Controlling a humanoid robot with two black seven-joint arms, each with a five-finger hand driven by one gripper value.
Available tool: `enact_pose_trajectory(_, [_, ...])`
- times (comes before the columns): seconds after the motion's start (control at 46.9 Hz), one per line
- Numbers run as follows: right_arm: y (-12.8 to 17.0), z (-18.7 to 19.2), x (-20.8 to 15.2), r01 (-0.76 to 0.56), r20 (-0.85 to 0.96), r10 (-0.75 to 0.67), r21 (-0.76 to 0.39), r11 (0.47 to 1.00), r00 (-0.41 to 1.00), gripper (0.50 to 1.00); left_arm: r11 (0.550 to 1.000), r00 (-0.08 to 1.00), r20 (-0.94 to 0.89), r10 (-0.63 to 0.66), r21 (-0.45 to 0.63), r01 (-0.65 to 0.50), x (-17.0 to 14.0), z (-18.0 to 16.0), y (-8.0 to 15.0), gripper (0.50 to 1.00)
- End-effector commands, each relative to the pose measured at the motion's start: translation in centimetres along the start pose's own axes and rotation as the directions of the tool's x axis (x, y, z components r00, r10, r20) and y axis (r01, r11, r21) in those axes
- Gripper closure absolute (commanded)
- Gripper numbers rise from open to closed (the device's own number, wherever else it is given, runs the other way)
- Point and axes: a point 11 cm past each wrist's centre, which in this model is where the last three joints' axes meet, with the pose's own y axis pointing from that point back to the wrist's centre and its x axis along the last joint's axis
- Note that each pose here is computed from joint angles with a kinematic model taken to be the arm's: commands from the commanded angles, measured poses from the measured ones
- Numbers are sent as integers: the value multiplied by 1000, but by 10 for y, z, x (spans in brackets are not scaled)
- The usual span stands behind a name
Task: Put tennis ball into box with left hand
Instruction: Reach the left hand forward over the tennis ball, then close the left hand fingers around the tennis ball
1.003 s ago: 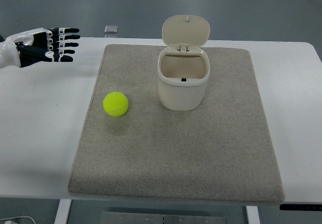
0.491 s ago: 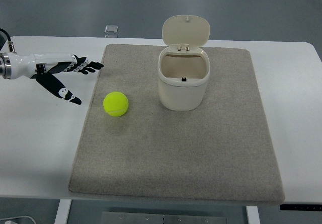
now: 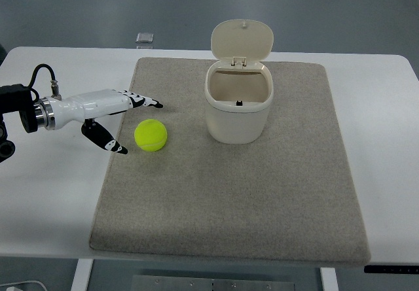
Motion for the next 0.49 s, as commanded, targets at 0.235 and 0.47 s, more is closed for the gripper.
enact_pose_trajectory(0.235, [0, 0, 0, -1, 0, 1, -1, 1000, 1000, 562, 999, 994, 99, -36, -16, 38, -12, 9, -26, 523])
enact_pose_trajectory(0.47, [0, 0, 1, -2, -1, 2, -1, 1000, 1000, 562, 999, 990, 135, -40, -7, 41, -8, 7, -27, 679])
